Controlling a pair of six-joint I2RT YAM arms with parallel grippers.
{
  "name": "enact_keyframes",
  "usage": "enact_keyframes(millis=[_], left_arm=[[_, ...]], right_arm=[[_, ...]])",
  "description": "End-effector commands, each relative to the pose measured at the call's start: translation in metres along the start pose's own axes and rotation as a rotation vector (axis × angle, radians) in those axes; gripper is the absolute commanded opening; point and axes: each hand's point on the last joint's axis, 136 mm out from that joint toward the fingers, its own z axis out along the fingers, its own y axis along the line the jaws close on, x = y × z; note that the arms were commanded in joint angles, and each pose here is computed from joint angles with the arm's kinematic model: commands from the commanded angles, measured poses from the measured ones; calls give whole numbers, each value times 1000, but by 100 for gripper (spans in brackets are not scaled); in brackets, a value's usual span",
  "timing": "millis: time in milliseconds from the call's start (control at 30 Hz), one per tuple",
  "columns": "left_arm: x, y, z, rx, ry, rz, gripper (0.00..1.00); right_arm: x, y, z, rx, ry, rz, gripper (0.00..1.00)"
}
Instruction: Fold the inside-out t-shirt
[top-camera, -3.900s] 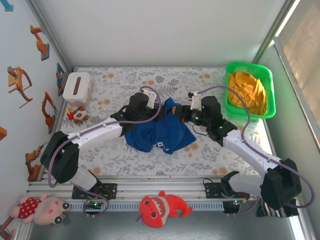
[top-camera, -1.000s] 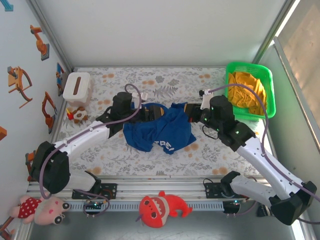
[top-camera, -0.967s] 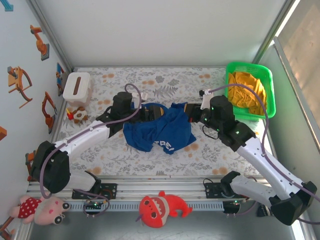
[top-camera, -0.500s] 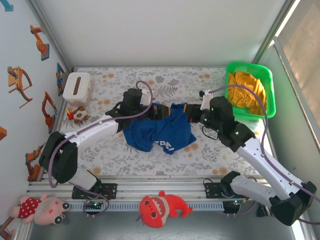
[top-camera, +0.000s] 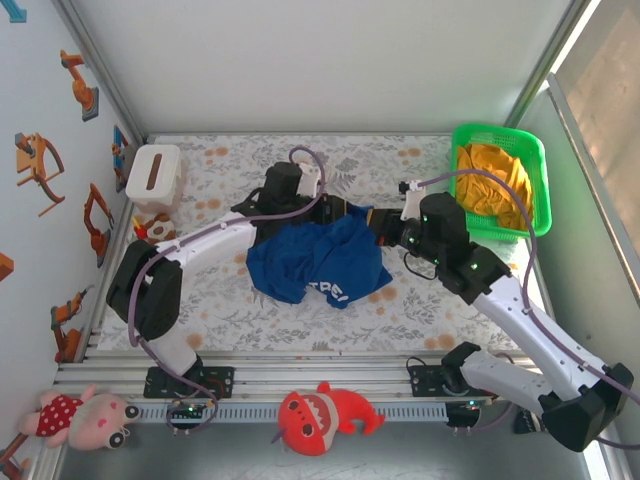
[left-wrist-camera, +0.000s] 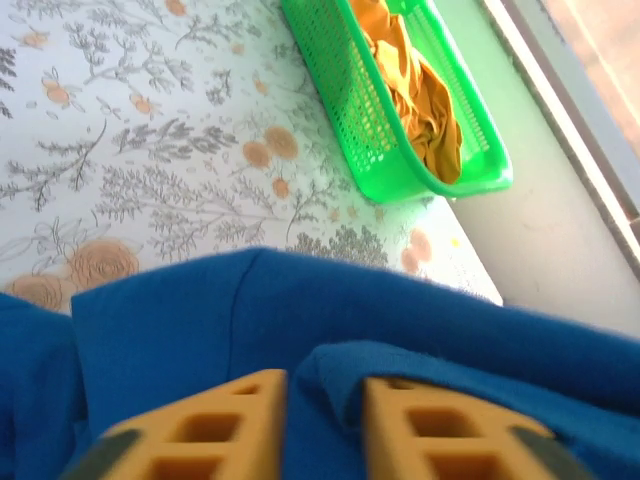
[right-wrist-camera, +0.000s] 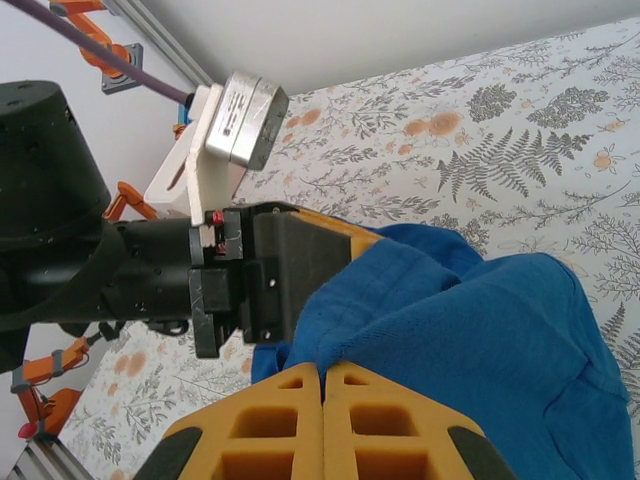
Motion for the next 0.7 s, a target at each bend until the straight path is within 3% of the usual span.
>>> enact_keyframes(millis=[0, 333, 467, 600, 633, 667], left_arm=[[-35, -16, -19, 26, -60, 26, 0], [-84, -107, -120, 359, -125, -26, 0], [-90, -130, -134, 465, -148, -45, 0], [-86, -143, -124, 515, -113, -62, 0], [-81, -142, -118, 512, -93, -66, 9], [-77, -138, -112, 499, -75, -79, 27]], right_arm=[[-8, -11, -10, 53, -43, -8, 0], [-35, -81, -10, 247, -94, 109, 0], [-30, -88, 0, 255, -70, 118, 0], [-21, -93, 3, 261, -59, 131, 0], [-18, -98, 1, 278, -60, 132, 0], [-14, -103, -1, 301, -64, 134, 0]])
